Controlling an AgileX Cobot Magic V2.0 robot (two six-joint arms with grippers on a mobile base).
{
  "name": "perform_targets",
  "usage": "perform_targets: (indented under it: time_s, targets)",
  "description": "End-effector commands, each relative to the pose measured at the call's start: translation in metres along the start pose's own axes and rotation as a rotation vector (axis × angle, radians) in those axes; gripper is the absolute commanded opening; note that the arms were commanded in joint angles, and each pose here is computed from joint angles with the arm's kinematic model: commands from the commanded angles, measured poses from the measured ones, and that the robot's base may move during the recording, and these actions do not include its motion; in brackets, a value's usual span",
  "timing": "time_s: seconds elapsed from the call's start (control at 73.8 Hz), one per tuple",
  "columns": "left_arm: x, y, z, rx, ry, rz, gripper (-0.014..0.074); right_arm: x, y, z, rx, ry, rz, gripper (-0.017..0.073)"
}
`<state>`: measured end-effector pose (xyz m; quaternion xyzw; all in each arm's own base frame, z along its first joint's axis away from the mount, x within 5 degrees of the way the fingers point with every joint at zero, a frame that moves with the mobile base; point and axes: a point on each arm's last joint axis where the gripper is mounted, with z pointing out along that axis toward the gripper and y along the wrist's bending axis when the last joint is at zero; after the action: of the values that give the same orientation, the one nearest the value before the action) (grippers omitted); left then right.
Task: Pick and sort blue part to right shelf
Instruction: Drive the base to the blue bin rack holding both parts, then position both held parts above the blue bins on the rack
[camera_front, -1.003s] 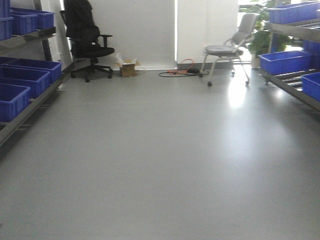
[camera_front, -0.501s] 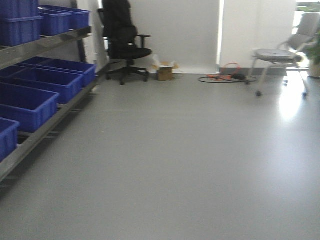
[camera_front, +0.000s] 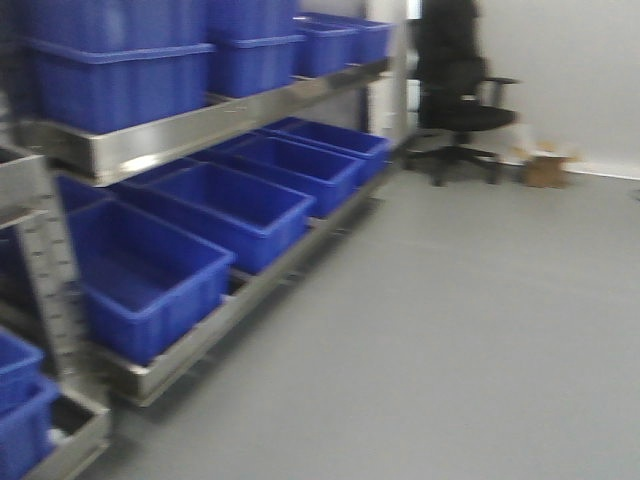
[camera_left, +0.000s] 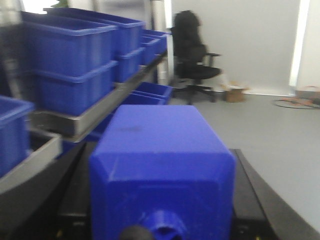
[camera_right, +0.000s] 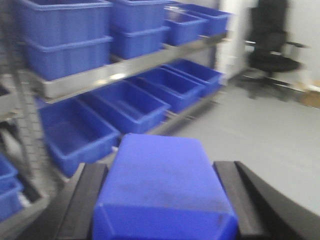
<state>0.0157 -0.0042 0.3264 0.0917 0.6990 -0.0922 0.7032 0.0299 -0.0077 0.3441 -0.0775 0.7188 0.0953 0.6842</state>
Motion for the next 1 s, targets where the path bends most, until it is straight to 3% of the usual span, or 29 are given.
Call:
perform_targets:
  time_s: [0.0,0.989]
  targets:
    - [-0.0161,-0.0001,-0.0015,0.007,-0.107,-0.007,0.0303,-0.0166,0.0020,-0.0017,-0.021,-0.105,-0.022,0.0281]
    - [-0.0161,-0.0001,-0.0015,0.007,-0.107,-0.007,0.0303,-0.0165,0.0020,-0.0016,-0.021,-0.104,-0.022,0.0281]
